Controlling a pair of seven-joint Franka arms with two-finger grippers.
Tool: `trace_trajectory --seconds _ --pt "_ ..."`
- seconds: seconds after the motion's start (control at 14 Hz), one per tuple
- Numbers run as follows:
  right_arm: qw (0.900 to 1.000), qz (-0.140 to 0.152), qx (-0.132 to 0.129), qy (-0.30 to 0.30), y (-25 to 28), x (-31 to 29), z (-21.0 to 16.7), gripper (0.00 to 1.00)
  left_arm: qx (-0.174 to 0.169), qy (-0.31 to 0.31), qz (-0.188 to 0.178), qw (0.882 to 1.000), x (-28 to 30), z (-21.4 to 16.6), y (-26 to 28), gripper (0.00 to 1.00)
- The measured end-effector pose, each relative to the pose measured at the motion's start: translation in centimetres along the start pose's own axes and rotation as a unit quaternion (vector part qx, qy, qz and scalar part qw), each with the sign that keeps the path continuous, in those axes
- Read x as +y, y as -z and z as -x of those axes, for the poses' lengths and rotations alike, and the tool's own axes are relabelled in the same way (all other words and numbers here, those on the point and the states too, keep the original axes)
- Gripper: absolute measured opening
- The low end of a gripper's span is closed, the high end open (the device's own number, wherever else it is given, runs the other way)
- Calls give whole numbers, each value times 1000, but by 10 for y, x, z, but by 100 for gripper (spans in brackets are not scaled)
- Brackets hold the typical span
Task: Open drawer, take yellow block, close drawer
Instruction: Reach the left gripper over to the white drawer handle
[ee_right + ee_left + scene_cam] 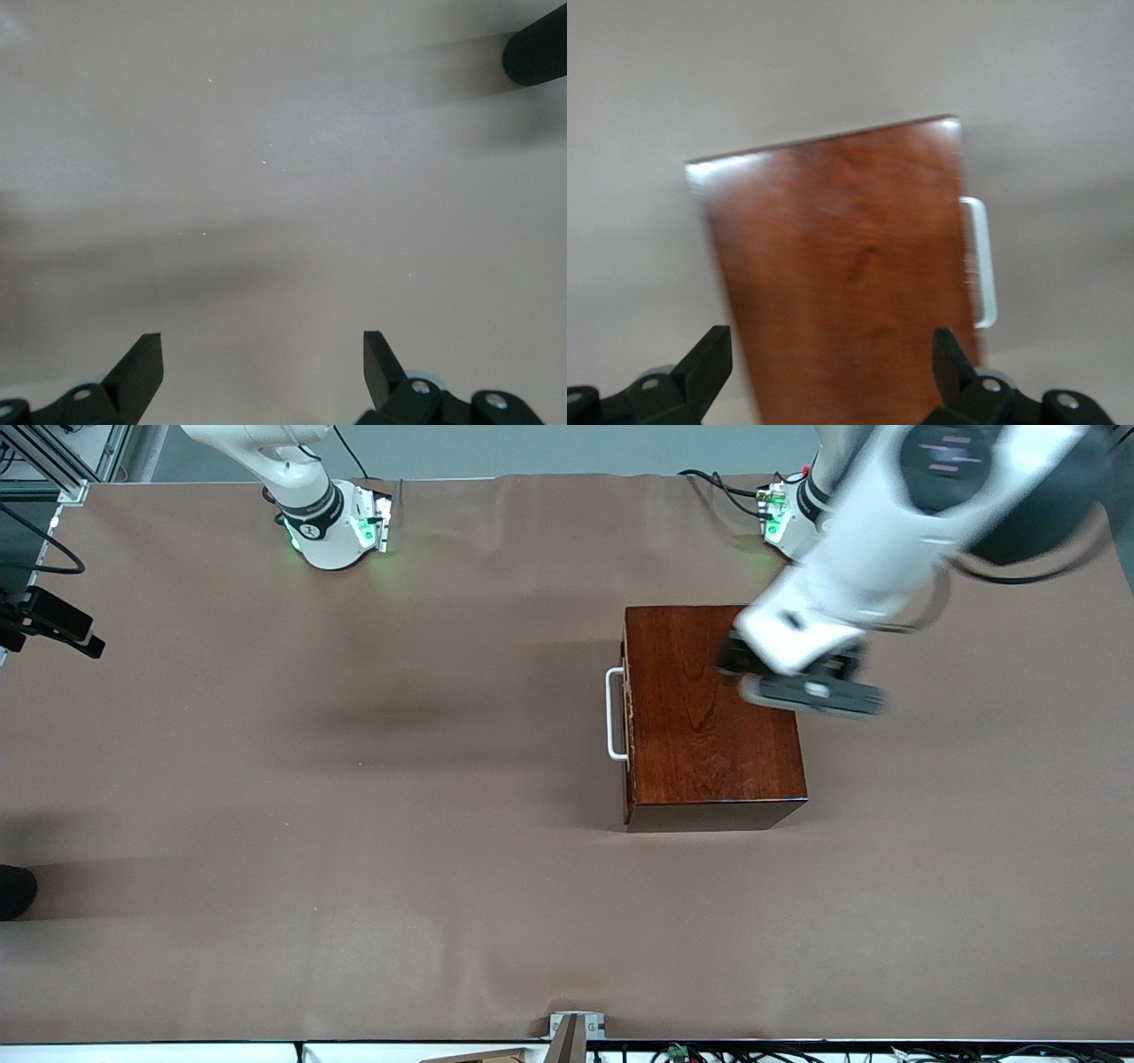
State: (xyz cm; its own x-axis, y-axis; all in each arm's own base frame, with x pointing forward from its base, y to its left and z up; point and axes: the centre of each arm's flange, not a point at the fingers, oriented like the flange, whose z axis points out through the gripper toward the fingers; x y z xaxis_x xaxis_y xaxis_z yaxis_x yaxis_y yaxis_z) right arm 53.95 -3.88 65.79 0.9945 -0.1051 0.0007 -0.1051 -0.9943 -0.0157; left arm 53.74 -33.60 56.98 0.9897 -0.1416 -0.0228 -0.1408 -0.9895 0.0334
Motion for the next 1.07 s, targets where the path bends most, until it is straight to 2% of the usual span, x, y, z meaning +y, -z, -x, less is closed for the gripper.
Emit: trace_trajectory --seconds 0.43,0.78,1.07 --pt "1000 0 0 0 0 0 0 100 -16 62 0 998 147 40 -54 100" --pt "1000 0 0 0 0 0 0 100 -24 68 -4 997 185 45 -102 100" --pt "1000 0 0 0 0 0 0 100 -9 79 -38 996 194 35 -148 100"
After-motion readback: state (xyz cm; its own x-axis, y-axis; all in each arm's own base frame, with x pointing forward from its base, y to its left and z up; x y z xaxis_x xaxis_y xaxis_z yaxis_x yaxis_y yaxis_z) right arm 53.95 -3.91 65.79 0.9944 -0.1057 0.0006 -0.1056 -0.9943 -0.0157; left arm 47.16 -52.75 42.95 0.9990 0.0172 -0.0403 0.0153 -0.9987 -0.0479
